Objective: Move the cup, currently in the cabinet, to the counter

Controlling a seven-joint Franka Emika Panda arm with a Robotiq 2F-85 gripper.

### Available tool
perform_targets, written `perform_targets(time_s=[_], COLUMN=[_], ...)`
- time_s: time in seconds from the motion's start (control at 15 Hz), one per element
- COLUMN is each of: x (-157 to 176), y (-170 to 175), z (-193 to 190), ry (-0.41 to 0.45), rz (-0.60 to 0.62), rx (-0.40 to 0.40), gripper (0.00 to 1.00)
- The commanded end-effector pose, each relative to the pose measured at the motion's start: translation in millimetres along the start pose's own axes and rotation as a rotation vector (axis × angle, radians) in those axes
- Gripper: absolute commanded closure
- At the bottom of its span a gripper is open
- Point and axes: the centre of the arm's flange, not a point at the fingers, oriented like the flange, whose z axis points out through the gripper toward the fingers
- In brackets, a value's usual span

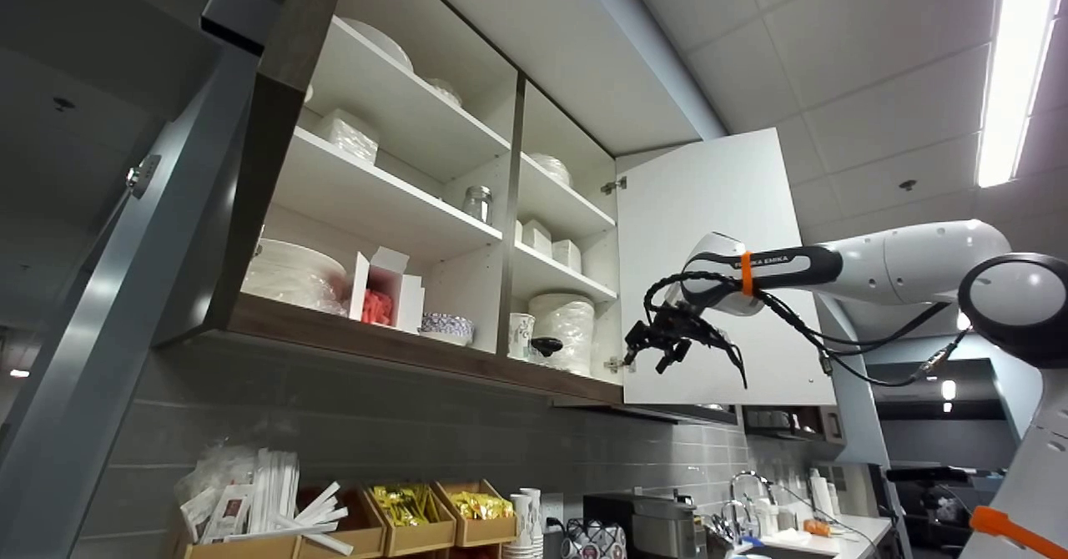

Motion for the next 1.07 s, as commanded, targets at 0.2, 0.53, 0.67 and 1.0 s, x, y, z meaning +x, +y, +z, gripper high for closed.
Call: perform_targets(time_s=[0.2,0.53,0.67,1.0], x=[108,161,127,139], y=[-12,-40,-39,-45], z=[-6,16,13,22], ry=[0.069,0.049,0.075,0.076], rz=[-0.071,-0.073,-0.071,-0.073], rx=[0.053,0.120,0.102,0.106], gripper=[0.00,0.00,0.00,0.00])
